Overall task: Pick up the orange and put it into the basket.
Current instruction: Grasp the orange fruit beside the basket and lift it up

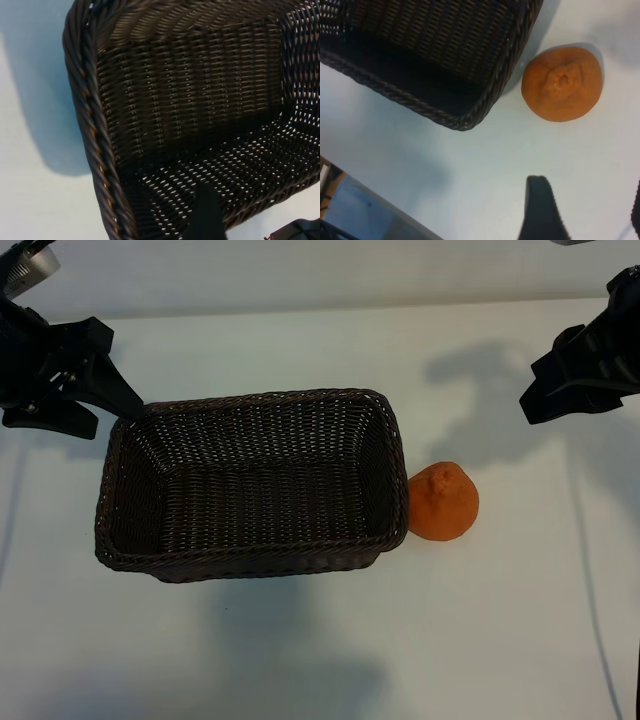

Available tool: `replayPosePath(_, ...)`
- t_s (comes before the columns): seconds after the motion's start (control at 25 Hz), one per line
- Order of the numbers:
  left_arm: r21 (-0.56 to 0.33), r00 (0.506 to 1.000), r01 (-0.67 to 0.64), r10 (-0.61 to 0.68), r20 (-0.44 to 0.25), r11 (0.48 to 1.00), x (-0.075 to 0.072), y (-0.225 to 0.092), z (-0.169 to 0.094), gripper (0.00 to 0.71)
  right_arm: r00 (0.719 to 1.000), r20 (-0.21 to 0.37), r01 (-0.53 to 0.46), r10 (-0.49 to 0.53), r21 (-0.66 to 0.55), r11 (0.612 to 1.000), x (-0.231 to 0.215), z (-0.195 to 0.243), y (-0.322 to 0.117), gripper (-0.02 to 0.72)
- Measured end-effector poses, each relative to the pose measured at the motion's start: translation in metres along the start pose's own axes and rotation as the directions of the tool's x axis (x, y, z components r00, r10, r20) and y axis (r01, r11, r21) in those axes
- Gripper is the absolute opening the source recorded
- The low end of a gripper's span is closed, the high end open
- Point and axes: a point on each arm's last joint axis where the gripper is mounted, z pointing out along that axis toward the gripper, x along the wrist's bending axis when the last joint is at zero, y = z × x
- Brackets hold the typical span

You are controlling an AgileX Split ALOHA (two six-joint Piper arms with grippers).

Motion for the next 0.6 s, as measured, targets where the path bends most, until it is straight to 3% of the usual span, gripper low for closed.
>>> replayPosePath(0.6,-0.006,1.000,-0.015,0.015,0.026,1.000,-0.0024,0.0005,0.0000,0.579,1.000,0.008,0.002,-0.002,-0.039,0.999,-0.0007,-0.0001,0.0036,0.433)
